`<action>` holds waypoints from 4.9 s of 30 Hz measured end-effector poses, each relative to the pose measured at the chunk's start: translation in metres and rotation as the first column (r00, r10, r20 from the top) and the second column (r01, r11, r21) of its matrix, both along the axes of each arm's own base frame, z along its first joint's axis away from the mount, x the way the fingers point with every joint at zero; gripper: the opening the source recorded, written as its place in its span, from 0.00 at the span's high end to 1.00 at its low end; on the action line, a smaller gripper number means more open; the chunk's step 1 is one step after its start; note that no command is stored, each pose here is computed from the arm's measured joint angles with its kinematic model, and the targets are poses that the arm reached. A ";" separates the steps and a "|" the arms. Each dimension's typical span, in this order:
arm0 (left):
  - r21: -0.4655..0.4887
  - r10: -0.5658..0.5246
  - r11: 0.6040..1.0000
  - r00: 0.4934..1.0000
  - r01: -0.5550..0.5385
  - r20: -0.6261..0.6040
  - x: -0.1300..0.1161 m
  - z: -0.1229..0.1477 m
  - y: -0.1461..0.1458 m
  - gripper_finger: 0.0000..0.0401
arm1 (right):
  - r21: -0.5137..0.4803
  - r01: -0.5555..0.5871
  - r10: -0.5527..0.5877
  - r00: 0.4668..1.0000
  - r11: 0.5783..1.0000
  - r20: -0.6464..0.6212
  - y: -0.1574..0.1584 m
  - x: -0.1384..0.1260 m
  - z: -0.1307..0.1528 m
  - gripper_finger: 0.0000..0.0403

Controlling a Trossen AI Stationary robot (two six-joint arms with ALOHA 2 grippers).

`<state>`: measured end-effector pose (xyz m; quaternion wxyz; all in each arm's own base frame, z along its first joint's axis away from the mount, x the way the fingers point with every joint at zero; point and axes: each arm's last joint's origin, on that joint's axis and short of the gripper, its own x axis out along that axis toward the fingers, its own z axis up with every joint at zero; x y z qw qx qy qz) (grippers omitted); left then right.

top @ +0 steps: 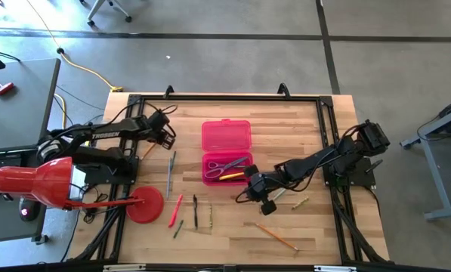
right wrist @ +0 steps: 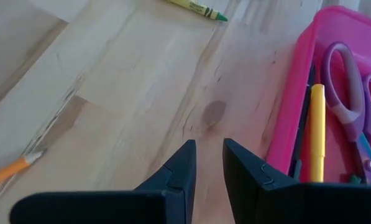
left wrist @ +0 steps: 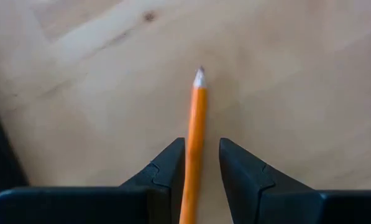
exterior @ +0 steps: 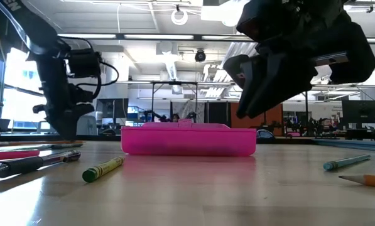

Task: Pick & place school supplies into a supply box
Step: Put the top orange pencil into the pink supply box

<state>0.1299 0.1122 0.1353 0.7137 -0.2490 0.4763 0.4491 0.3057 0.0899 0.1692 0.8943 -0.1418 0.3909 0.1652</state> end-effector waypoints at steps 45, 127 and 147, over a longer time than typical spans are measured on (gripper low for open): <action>0.163 -0.181 0.976 0.954 0.144 0.240 0.038 -0.012 0.017 0.58 | 0.016 -0.005 0.004 1.000 1.000 0.030 0.001 0.002 0.002 0.86; 0.390 -0.146 0.916 0.826 -0.096 0.545 0.053 -0.078 -0.005 0.98 | 0.030 -0.049 0.047 0.997 0.998 0.065 0.003 0.004 0.005 0.86; 0.378 -0.186 0.924 0.802 -0.054 0.568 0.064 -0.075 -0.001 0.98 | 0.032 -0.049 0.047 0.996 0.998 0.077 0.003 0.005 0.006 0.86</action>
